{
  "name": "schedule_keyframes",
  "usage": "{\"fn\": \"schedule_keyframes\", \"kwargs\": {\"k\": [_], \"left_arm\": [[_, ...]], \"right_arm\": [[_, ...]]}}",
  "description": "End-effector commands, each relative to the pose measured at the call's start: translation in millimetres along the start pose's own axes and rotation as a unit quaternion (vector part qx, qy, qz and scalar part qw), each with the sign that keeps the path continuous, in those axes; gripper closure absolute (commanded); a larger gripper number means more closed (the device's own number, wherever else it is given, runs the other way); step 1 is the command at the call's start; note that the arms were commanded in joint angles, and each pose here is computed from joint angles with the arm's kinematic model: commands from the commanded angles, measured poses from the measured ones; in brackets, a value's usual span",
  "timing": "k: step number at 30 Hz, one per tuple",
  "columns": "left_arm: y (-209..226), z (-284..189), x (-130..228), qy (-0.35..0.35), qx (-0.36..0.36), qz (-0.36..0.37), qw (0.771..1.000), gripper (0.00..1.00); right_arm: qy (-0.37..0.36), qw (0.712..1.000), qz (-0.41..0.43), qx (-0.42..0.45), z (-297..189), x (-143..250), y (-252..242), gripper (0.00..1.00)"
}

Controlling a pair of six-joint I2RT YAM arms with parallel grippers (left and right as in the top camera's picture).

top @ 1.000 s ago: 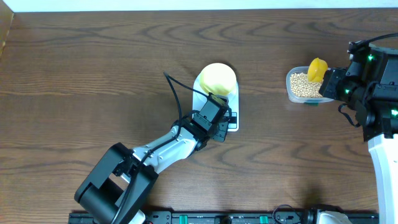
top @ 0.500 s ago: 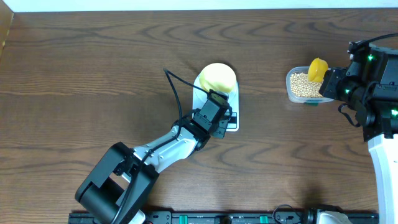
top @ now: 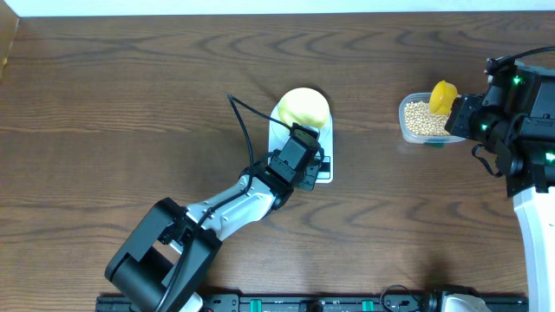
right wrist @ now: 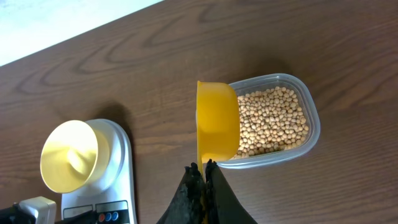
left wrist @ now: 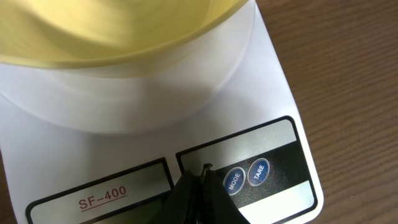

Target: Scoop item into bowl and weigh 50g on scale

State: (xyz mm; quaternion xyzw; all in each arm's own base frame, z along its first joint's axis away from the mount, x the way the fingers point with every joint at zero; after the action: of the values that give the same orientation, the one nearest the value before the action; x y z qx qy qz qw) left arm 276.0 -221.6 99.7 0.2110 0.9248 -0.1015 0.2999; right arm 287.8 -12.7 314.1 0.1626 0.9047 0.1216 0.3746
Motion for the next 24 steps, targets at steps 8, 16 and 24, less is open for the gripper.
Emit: {"fn": "schedule_keyframes", "kwargs": {"k": [8,16,24], "left_arm": [[0.9,11.7,11.5,0.025,-0.002,0.010,1.000,0.93],[1.3,14.1,14.3,0.032,-0.004,0.011,0.999,0.93],[3.2,16.6,24.0,0.060,-0.010,0.011,0.998,0.93]], "right_arm": [[-0.010,1.000,-0.004,0.004,-4.2,-5.2,-0.6,0.99],[-0.010,1.000,-0.004,0.004,-4.2,-5.4,-0.7,0.99],[-0.010,1.000,-0.004,0.004,-4.2,-5.4,-0.6,0.99]]}}
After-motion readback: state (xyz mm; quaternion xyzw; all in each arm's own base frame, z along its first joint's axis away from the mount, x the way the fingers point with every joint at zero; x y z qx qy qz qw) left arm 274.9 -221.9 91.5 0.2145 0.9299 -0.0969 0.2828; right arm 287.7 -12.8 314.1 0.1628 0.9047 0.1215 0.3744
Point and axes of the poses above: each gripper's point midway between its finger pads, its own z axis out along the fingers, its own y axis along the line the jaws close on, x = y × z, the point moved 9 cm from there along -z, back along the fingers, and after that the axes turned 6 degrees about z, right-handed, at the moved point
